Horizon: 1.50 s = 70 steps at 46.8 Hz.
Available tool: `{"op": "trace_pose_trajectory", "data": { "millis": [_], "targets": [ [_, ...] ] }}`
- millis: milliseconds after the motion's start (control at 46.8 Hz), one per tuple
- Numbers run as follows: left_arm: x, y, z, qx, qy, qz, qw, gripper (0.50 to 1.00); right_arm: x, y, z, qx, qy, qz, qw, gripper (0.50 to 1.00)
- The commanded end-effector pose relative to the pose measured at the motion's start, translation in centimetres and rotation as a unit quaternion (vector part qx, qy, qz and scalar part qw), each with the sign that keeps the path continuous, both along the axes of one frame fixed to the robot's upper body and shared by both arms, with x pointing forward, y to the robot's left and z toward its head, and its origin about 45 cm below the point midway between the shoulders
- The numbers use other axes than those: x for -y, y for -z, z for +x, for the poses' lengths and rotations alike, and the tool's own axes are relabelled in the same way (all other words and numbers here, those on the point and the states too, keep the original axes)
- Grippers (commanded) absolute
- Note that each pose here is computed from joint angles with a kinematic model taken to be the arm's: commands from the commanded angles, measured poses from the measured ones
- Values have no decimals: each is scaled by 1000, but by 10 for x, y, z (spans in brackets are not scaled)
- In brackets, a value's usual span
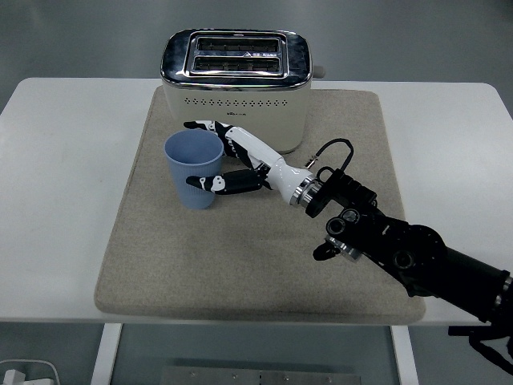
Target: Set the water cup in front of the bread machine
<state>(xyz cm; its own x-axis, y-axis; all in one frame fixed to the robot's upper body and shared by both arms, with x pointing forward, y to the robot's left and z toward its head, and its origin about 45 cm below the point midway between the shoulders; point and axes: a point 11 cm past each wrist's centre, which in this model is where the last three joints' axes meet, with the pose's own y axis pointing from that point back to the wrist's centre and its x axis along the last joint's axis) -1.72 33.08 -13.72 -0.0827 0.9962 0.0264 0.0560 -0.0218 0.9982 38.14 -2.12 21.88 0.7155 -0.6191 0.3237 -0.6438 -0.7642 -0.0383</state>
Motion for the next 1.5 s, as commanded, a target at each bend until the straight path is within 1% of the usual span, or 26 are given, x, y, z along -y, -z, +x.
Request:
{"op": "trace_pose_trajectory", "data": {
  "millis": [0,107,192,321,385,470,534,641,812,983,1261,1368,1389,1432,1474],
  "targets": [
    [0,0,0,0,0,0,1000,1000,2,1,1,2,8,0,1000,500],
    [0,0,0,0,-1,0,1000,1000,4,3,1,6,15,1,1000,500],
    [0,0,0,0,0,0,1000,1000,6,6,3,5,18,-1,1000,500],
    [0,0,0,0,0,0,1000,1000,8,10,-1,9,10,-6,1000,500],
    [0,0,0,0,0,0,1000,1000,12,13,0,11,10,-13,1000,500],
    [0,0,0,0,-1,0,1000,1000,17,15,3,11,17,-17,1000,500],
    [0,0,0,0,0,0,1000,1000,17,17,3,11,17,-18,1000,500],
    [0,0,0,0,0,0,1000,1000,18,15,3,16,17,-15,1000,500],
    [0,0,0,0,0,0,1000,1000,20,17,4,15,20,-16,1000,500],
    [0,0,0,0,0,0,1000,1000,25,20,5,21,34,-15,999,500],
    [0,0,0,0,0,0,1000,1000,27,23,3,21,40,-11,999,500],
    [0,0,0,0,-1,0,1000,1000,27,22,4,24,43,-8,999,500],
    [0,0,0,0,0,0,1000,1000,28,22,4,23,44,-7,999,508],
    [0,0,0,0,0,0,1000,1000,28,22,4,23,46,-7,999,574],
    [0,0,0,0,0,0,1000,1000,30,24,4,20,48,-6,999,623]
  ]
}}
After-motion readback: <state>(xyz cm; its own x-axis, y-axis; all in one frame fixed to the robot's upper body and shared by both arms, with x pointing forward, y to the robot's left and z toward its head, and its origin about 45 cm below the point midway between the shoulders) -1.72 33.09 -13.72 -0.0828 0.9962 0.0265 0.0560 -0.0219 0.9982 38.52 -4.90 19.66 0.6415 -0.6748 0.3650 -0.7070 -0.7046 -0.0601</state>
